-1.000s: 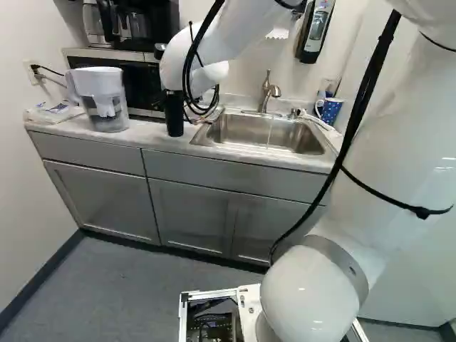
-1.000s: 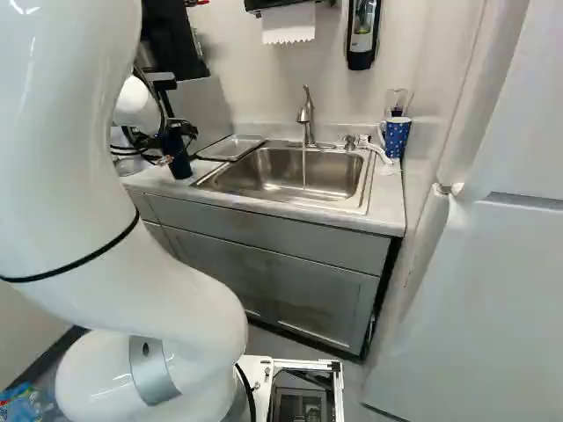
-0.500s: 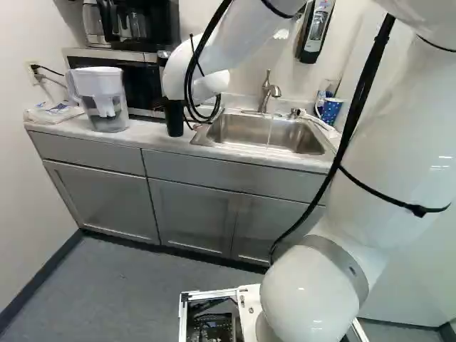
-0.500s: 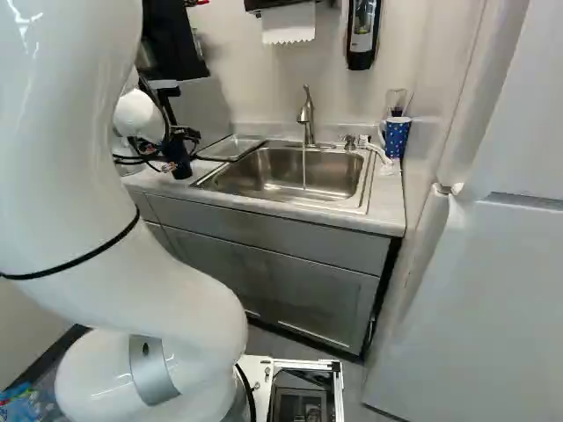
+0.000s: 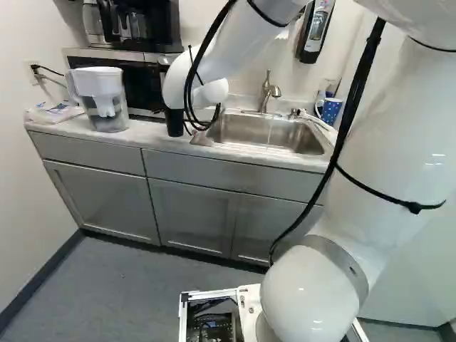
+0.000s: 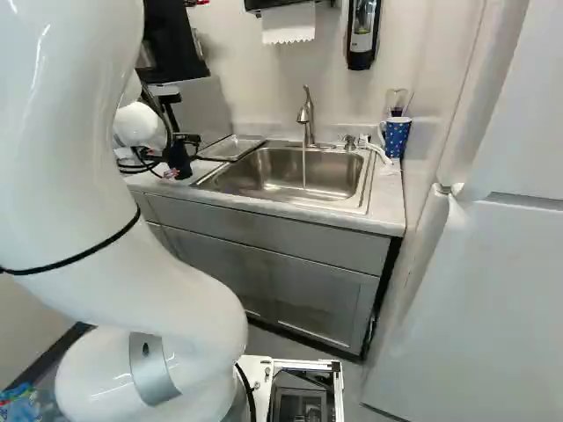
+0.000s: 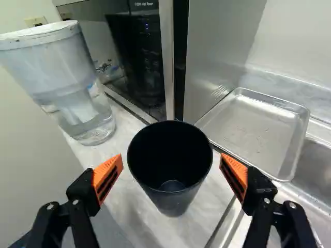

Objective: Rinse the cup and place it in the tray

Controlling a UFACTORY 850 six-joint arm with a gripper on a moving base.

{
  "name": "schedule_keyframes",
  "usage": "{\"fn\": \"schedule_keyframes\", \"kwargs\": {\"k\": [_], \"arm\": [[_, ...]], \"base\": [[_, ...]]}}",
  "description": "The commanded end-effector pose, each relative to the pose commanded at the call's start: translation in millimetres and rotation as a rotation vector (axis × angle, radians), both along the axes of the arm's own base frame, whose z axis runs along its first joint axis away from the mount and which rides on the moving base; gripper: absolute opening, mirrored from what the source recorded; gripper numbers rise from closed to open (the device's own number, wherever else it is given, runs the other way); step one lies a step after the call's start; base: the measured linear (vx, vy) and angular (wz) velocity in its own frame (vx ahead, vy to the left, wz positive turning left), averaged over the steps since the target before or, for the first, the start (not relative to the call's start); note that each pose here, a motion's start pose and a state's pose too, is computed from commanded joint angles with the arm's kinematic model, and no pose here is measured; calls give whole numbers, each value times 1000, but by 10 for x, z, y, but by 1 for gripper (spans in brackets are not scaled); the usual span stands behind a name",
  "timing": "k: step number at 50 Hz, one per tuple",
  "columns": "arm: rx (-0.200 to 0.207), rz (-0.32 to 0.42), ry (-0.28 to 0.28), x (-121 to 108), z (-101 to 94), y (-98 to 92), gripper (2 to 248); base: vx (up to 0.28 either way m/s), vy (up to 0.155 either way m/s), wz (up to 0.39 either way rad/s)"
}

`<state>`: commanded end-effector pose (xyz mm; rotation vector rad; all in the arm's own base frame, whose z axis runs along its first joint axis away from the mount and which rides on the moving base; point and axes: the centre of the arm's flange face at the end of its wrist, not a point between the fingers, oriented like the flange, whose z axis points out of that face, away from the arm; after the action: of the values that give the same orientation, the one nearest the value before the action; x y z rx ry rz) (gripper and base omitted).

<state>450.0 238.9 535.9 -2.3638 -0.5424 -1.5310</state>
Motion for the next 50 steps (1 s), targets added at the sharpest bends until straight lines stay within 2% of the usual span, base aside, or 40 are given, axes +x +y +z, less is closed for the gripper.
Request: {"fn": "schedule_keyframes", "kwargs": {"k": [33,50], "arm": [[26,-3,-55,-35,-252,-21,247],[14,-2,-33,-19,-400,-10,247]], "base": [[0,0,0],[0,0,0]]}}
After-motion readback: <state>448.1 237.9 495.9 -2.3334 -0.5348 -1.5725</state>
